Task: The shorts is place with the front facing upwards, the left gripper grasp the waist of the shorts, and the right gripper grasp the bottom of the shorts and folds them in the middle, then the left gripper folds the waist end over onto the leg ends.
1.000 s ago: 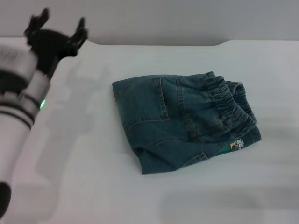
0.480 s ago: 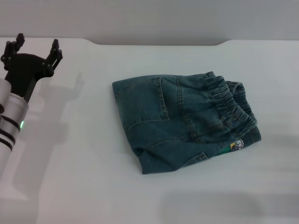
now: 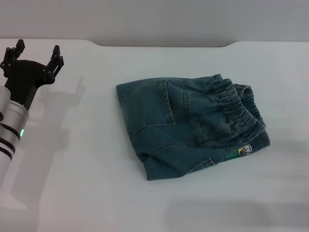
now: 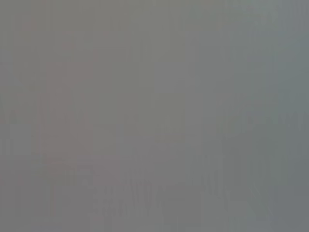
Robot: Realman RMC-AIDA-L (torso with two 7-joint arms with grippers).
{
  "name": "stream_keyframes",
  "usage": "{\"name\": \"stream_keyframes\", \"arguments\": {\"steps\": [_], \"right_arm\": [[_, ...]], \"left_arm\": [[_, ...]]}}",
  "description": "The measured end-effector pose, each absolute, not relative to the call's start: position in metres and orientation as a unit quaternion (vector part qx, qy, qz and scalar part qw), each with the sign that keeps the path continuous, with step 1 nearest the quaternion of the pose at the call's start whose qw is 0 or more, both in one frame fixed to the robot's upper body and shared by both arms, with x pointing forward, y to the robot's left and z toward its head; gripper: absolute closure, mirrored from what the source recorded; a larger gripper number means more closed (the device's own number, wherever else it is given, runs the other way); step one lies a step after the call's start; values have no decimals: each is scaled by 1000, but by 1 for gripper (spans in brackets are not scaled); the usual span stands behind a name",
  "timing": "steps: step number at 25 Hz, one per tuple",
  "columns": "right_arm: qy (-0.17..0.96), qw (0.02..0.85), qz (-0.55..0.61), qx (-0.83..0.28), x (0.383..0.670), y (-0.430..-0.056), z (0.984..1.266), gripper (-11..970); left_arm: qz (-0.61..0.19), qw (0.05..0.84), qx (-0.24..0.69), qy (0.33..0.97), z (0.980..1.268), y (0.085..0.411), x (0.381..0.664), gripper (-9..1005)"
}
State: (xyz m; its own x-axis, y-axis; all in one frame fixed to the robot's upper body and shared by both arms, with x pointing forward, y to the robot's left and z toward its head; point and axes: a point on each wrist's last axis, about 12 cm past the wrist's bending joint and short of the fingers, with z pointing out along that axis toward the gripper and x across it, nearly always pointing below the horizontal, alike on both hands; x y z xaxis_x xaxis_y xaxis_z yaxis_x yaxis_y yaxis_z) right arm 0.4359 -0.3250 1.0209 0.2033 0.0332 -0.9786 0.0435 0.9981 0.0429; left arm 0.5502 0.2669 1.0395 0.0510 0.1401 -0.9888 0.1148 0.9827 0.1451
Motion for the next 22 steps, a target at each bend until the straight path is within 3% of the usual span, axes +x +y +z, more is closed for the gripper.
{"name": "stream_keyframes", "arguments": {"steps": [22], "right_arm": [[632,774,8,13,438,-319,1021,245]], "left_arm": [[-12,712,80,698,1033,267,541,149]]}}
